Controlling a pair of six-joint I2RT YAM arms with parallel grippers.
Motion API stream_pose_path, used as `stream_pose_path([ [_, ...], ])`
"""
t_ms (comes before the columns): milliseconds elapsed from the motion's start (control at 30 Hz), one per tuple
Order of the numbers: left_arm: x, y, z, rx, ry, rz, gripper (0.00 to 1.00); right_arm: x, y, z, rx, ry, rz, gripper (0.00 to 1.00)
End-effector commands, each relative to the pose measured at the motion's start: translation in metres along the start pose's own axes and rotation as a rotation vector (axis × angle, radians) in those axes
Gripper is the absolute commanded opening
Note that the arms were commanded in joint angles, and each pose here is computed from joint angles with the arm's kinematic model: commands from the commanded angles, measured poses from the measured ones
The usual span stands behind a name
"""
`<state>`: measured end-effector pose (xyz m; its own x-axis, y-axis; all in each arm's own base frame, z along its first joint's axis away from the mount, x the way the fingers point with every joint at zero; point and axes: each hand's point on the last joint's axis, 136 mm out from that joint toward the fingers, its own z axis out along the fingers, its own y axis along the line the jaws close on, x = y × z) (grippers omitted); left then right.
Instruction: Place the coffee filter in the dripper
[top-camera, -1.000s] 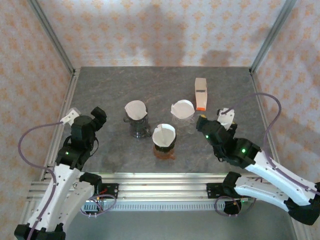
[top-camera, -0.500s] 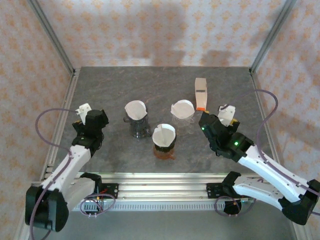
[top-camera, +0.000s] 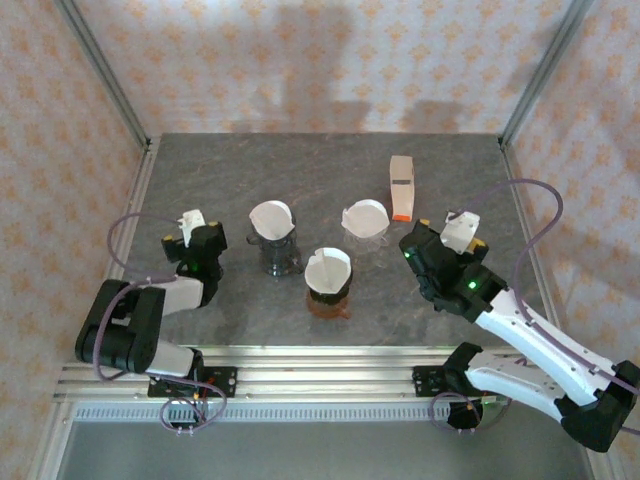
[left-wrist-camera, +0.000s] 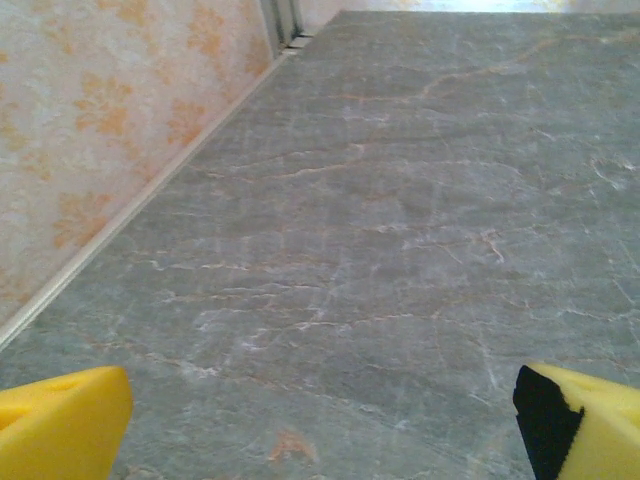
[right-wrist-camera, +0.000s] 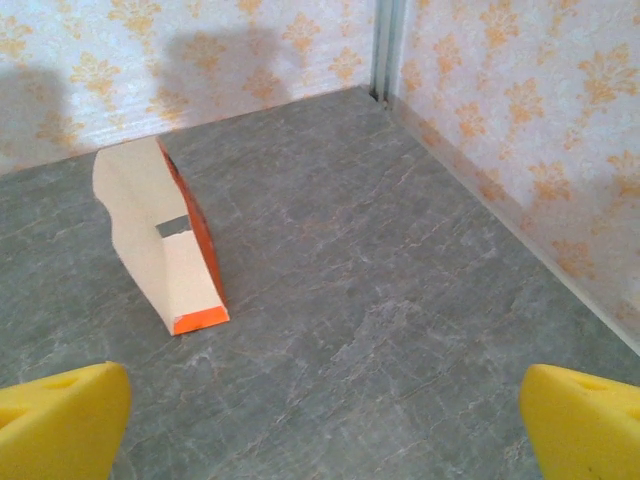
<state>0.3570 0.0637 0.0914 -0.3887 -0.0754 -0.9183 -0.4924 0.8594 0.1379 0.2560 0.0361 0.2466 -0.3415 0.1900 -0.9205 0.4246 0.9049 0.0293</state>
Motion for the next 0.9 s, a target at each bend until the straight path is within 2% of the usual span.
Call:
stream_pose_path([
  [0, -0.031, -0.011, 0.007, 0.065, -0.087, -0.037, 1.0, -0.006, -0.011, 0.004, 0.07, -0.047, -0.007, 1.0],
  [133, -0.025, -0.026, 0.009, 0.161, -0.059, -0.017, 1.0, -0.004, -0.004, 0.012, 0.054, -0.033, -0.012, 0.99],
  [167, -0.017, -0.024, 0.008, 0.179, -0.082, -0.031, 1.0, -0.004, -0.002, 0.014, 0.051, -0.03, -0.016, 0.99],
  [200, -0.023, -0.02, 0.006, 0.166, -0.157, -0.064, 1.0, -0.005, -0.001, 0.016, 0.051, -0.029, -0.016, 0.99],
  [233, -0.021, -0.019, 0.006, 0.165, -0.151, -0.065, 1.0, -0.006, -0.001, 0.019, 0.055, -0.029, -0.016, 0.99],
  [300, -0.016, -0.019, 0.009, 0.147, -0.065, -0.043, 1.0, -0.006, 0.001, 0.026, 0.046, -0.018, -0.028, 0.99],
  [367, -0.019, -0.021, 0.009, 0.142, -0.116, -0.037, 1.0, -0.007, 0.002, 0.034, 0.029, -0.016, -0.033, 0.99],
  [433, -0.018, -0.021, 0.009, 0.142, -0.083, -0.033, 1.0, -0.008, 0.001, 0.044, 0.023, -0.044, -0.018, 0.99],
  [567, -0.018, -0.024, 0.008, 0.165, -0.102, -0.027, 1.0, -0.008, -0.006, 0.07, 0.001, -0.118, -0.009, 0.99],
  [700, -0.018, -0.026, 0.009, 0.167, -0.099, -0.021, 1.0, 0.009, -0.021, 0.106, 0.012, -0.1, -0.043, 0.99],
  [800, -0.018, -0.026, 0.009, 0.168, -0.1, -0.02, 1.0, 0.028, -0.034, 0.135, -0.005, -0.064, 0.038, 0.99],
  [867, -0.018, -0.026, 0.009, 0.168, -0.097, -0.02, 1.0, 0.033, -0.032, 0.146, -0.039, -0.111, 0.04, 0.99],
])
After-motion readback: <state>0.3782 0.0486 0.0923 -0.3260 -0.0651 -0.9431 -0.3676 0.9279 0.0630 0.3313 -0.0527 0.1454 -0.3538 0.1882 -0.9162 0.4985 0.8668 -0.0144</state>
